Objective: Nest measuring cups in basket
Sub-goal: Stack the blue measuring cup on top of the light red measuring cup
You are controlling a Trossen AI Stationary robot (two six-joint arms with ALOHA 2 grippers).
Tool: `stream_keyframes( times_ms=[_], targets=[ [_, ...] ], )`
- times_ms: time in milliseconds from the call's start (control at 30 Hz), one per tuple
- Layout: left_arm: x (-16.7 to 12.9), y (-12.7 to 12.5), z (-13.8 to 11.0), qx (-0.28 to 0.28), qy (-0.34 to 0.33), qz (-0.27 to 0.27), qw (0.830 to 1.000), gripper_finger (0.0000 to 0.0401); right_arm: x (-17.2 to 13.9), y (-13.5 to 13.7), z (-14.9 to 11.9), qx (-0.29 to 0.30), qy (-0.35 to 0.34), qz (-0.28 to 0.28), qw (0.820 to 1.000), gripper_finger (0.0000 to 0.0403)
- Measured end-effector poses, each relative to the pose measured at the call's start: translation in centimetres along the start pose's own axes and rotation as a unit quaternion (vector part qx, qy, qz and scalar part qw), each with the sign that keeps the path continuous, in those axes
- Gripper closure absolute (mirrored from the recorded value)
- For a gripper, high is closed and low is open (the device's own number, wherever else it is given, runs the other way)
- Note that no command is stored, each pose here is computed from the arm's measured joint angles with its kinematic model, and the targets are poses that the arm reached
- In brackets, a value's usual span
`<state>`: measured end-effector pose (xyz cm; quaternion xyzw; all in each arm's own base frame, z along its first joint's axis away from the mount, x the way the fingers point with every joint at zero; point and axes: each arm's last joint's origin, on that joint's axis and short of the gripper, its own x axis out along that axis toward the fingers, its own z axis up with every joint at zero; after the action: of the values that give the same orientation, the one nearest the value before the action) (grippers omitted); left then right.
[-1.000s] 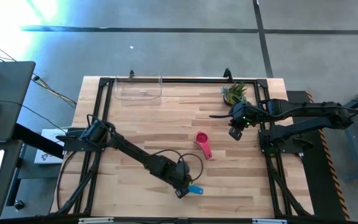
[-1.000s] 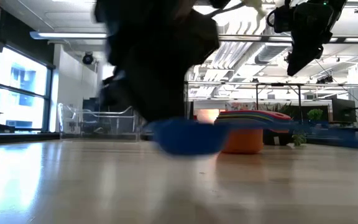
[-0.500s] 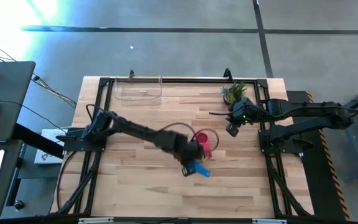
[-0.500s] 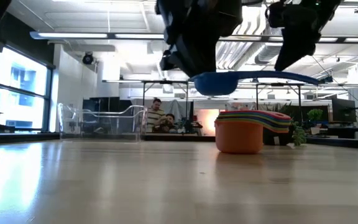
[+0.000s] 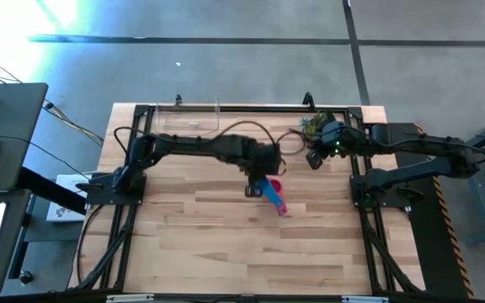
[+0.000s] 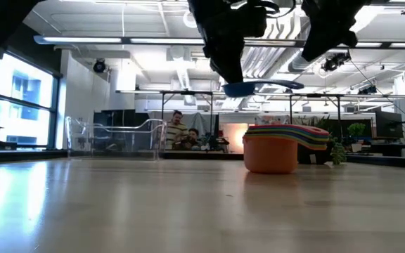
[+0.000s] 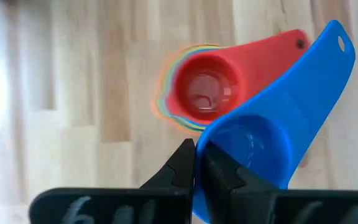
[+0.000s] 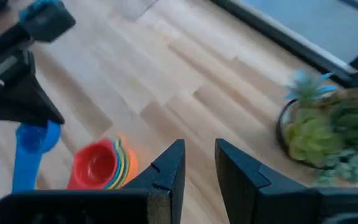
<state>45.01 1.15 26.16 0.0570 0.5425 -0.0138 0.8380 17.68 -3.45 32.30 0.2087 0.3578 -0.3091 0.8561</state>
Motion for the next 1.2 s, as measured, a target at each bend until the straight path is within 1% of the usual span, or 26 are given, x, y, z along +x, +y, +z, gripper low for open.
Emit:
stream_keyframes(
  times_ms=[100,200,400,533,633,767,900,1000,1100,1200],
  targets=[
    [-0.3,1.4,0.1,0.035,-0.01,-0.005,0.999,0.0395,-1.1,-0.6,0.9,0.023,-0.016,-0.034,0.999,0.0323],
    [-0.4,2.3,0.0,0.069,-0.013,-0.012,0.997,0.0395,-2.4,-1.3,1.9,0.038,-0.037,-0.066,0.996,0.0323],
    [-0.4,3.9,-0.1,0.127,-0.026,-0.004,0.992,0.0395,-4.3,-2.1,3.7,0.072,-0.074,-0.075,0.992,0.0323],
    [-0.3,5.1,0.2,0.132,-0.057,-0.011,0.99,0.0395,-5.0,-2.6,4.4,0.09,-0.09,-0.08,0.989,0.0323],
    [-0.2,5.6,0.2,0.128,-0.062,-0.008,0.99,0.0395,-4.9,-3.0,4.5,0.1,-0.09,-0.089,0.987,0.0323],
    [-0.2,5.3,0.3,0.133,-0.065,-0.01,0.989,0.0395,-4.5,-3.4,4.4,0.123,-0.079,-0.098,0.984,0.0323],
    [-0.2,4.3,0.7,0.143,-0.076,-0.023,0.987,0.0395,-4.2,-3.5,4.4,0.124,-0.07,-0.102,0.985,0.0323],
    [0.6,3.5,1.2,0.152,-0.093,-0.033,0.983,0.0395,-4.0,-3.4,4.4,0.122,-0.067,-0.103,0.985,0.0323],
    [1.6,2.8,1.5,0.157,-0.098,-0.036,0.982,0.0395,-3.9,-3.4,4.4,0.122,-0.065,-0.104,0.985,0.0323],
    [2.2,2.4,1.5,0.15,-0.092,-0.044,0.983,0.0395,-3.8,-3.3,4.4,0.12,-0.058,-0.102,0.986,0.0323]
  ],
)
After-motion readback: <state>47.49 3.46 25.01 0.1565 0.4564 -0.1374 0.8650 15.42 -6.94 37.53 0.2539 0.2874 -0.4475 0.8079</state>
